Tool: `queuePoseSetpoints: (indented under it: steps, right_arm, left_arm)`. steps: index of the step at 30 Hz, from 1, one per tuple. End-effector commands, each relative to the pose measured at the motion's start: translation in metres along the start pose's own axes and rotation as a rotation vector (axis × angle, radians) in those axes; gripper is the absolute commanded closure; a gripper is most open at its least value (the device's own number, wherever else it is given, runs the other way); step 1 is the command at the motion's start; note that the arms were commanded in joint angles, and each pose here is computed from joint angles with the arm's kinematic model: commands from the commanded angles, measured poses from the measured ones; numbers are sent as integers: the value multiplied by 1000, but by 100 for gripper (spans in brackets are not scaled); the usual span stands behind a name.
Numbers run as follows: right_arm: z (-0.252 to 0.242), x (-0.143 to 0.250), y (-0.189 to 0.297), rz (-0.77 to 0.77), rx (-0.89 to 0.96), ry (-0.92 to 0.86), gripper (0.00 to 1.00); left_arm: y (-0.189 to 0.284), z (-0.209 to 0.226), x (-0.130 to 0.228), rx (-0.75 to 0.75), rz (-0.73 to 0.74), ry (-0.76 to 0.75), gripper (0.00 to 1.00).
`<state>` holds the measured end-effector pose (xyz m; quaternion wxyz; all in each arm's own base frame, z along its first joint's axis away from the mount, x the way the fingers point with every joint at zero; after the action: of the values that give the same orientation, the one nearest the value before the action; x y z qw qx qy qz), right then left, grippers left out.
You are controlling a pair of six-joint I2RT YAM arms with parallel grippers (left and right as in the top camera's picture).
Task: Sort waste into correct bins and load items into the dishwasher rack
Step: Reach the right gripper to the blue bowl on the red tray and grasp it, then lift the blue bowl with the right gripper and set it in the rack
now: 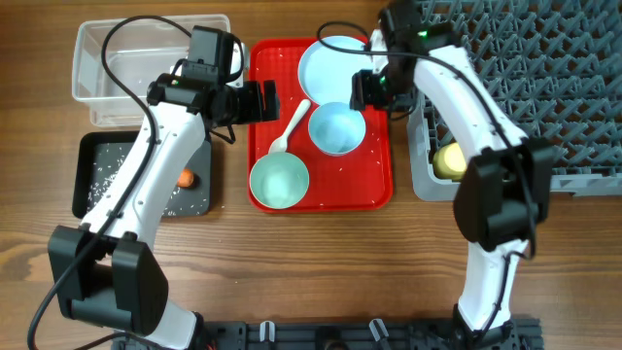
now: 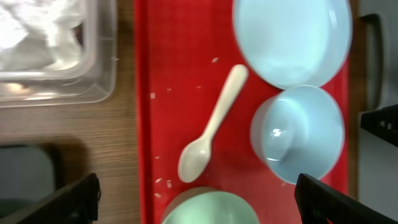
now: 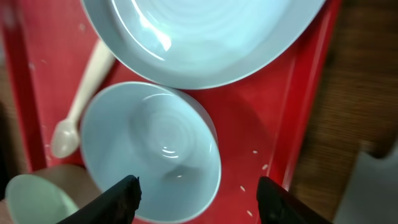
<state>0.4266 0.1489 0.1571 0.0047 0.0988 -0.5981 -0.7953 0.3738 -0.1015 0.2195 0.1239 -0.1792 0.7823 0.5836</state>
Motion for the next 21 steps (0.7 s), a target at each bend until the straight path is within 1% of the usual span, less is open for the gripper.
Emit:
queuePoseSetpoints:
  steps: [1,3,4,7,8,10,11,12,15,17,18,19,21]
  right_arm:
    - [-3,6,-32,75,-9,1,40]
    - [-8,10,-49,119,-2,-10,42]
    - [-10,12,-54,133,0,-13,46]
    - [-11,13,-60,149,3,-19,62]
    - [-11,13,-60,149,3,-19,68]
    - [-12,13,-60,150,3,-19,85]
    - [-12,13,-60,152,3,-20,89]
    - [-12,14,-60,154,4,-20,96]
    - [-14,12,-58,145,9,-22,96]
    - [-15,8,-48,122,8,-27,96]
    - [-16,2,-33,91,7,-31,96]
    - [-19,-9,2,11,38,-32,96]
    - [-21,-21,50,-110,101,-28,96]
  left_arm:
    - [0,12,-3,-135,-34,0,0]
    - [1,18,-5,-197,-61,38,0]
    - [2,22,-7,-235,-80,71,0]
    - [2,23,-8,-244,-86,79,0]
    - [2,23,-8,-243,-86,79,0]
    - [2,23,-8,-242,-86,80,0]
    - [2,23,-8,-241,-87,80,0]
    - [2,23,-8,-242,-87,79,0]
    - [2,23,-8,-242,-86,79,0]
    - [2,23,-8,-242,-86,79,0]
    - [2,23,-8,-242,-86,79,0]
    - [2,23,-8,-242,-86,79,0]
    - [2,23,-8,-242,-86,79,0]
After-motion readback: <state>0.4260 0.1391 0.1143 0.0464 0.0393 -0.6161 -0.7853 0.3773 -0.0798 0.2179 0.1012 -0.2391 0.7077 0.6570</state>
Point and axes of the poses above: each gripper's point midway between its finger pads, its own y axis back along the fingers, its own z axis along the line the jaws close on, x = y × z, the point moved 8 cm from there along y, back along the fingers, and after that the axes turned 2 degrees about y, right-handed, at the moved point
